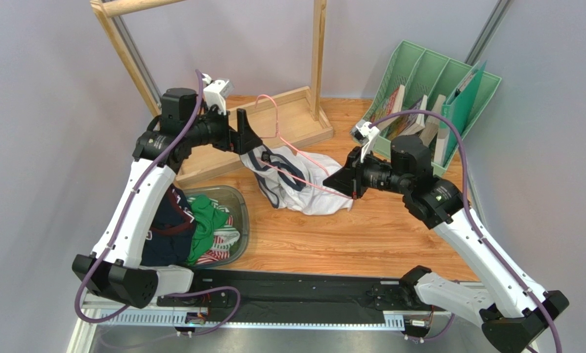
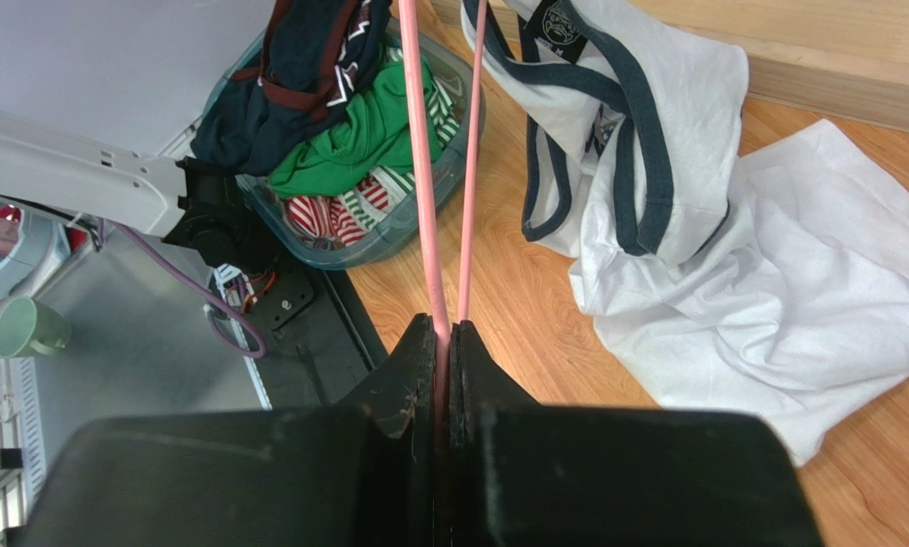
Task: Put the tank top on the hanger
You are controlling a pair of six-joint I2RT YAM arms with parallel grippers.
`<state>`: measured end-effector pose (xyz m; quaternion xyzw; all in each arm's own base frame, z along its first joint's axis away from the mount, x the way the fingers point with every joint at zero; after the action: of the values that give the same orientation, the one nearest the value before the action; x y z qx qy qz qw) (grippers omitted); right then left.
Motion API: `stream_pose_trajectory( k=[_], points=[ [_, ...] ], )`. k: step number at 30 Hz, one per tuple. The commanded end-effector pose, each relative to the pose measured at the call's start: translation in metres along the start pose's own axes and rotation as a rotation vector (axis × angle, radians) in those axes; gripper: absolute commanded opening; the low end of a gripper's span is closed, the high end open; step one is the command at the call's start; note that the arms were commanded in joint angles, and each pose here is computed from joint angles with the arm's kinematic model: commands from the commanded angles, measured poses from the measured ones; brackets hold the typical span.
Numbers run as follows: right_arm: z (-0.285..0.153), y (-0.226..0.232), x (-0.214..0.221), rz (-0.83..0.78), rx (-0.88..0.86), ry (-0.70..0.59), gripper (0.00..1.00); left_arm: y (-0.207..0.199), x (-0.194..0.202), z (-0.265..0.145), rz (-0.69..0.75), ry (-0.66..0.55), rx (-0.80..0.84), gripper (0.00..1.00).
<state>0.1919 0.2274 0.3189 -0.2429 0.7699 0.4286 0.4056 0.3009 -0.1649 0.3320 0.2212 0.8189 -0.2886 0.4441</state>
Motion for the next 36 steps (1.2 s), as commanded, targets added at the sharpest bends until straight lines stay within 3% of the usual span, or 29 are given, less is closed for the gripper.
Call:
stream_pose_trajectory(
  k=[1,5,10,14,17,26,36],
  points=[
    [-0.001,0.024,-0.033,-0.055,-0.109,-0.126,0.0,0.005,-0.023,-0.03,0.075,-0.088,-0.056,0.99],
    [-0.002,0.024,-0.035,-0.058,-0.119,-0.126,0.0,0.01,-0.029,-0.043,0.095,-0.125,-0.062,0.99],
    [-0.008,0.027,-0.04,-0.048,-0.148,-0.13,0.0,-0.009,-0.031,-0.058,0.247,-0.184,0.045,0.99],
    [-0.014,0.028,-0.045,-0.043,-0.162,-0.14,0.0,-0.028,-0.033,-0.069,0.302,-0.256,0.22,0.99],
    [-0.016,0.029,-0.048,-0.038,-0.177,-0.141,0.0,-0.033,-0.03,-0.069,0.28,-0.239,0.322,0.98],
    [-0.028,0.037,-0.054,-0.01,-0.247,-0.133,0.0,-0.01,-0.029,-0.053,0.347,-0.216,0.348,0.96],
    [-0.032,0.041,-0.059,0.009,-0.278,-0.132,0.0,0.01,-0.03,-0.046,0.324,-0.239,0.362,0.96]
  ],
)
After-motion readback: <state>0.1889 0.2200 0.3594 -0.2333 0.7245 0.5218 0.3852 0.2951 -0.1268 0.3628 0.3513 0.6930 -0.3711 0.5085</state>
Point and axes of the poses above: each gripper's point midway between its finger pads, its own z axis out along the fingers, its own y axis along the line the jaws close on, x = y × z, the point moved 2 cm from there along -z, back along the fingers, and after that the axes turned 6 degrees about z, right-handed, at the moved point
